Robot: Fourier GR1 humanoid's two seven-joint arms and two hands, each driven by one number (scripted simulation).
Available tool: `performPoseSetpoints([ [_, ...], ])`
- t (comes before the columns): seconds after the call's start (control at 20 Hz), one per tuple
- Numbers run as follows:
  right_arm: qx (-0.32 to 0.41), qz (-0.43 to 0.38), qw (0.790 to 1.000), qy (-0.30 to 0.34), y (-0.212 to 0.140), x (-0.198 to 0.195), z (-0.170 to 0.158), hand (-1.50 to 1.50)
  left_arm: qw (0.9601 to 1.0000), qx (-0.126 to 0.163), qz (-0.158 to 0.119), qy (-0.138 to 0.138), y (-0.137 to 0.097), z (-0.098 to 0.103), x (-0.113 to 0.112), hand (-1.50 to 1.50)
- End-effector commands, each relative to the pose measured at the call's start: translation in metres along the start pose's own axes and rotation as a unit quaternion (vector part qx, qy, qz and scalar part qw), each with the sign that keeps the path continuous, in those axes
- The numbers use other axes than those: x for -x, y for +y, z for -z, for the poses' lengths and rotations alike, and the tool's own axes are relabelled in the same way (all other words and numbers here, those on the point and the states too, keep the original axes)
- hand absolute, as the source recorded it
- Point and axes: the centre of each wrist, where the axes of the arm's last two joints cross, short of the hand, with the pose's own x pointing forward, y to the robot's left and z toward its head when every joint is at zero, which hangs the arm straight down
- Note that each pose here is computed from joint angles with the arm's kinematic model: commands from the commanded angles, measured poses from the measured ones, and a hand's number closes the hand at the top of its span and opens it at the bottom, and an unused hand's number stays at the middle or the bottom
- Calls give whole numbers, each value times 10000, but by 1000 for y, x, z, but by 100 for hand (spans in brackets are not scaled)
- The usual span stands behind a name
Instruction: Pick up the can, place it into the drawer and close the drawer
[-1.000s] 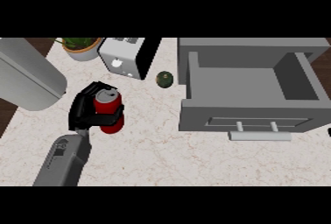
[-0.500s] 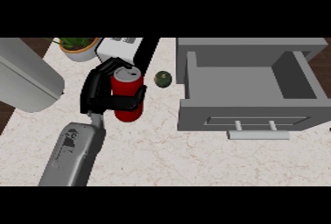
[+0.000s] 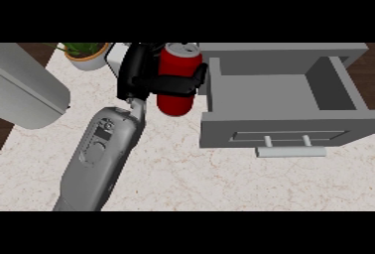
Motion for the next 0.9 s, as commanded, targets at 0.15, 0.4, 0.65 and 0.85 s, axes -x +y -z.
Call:
performPoseSetpoints([
  [0.15, -76, -67, 9999, -45, -14, -13, 9, -150, 9997, 126, 55, -190, -35, 21, -43, 150],
  [0.4, -62, -10, 10000, -31, 8, 6, 6, -150, 9998, 92, 137, -75, -68, 58, -79, 150],
  [0.65, -113, 0, 9999, 30, 1, 11, 0, -150, 9997, 70, 222, -118, -88, 60, -81, 150],
  [0.85, -119, 59, 9999, -15, 3, 1, 19, -150, 9993, 135, 338, 67, -101, 74, -88, 150],
])
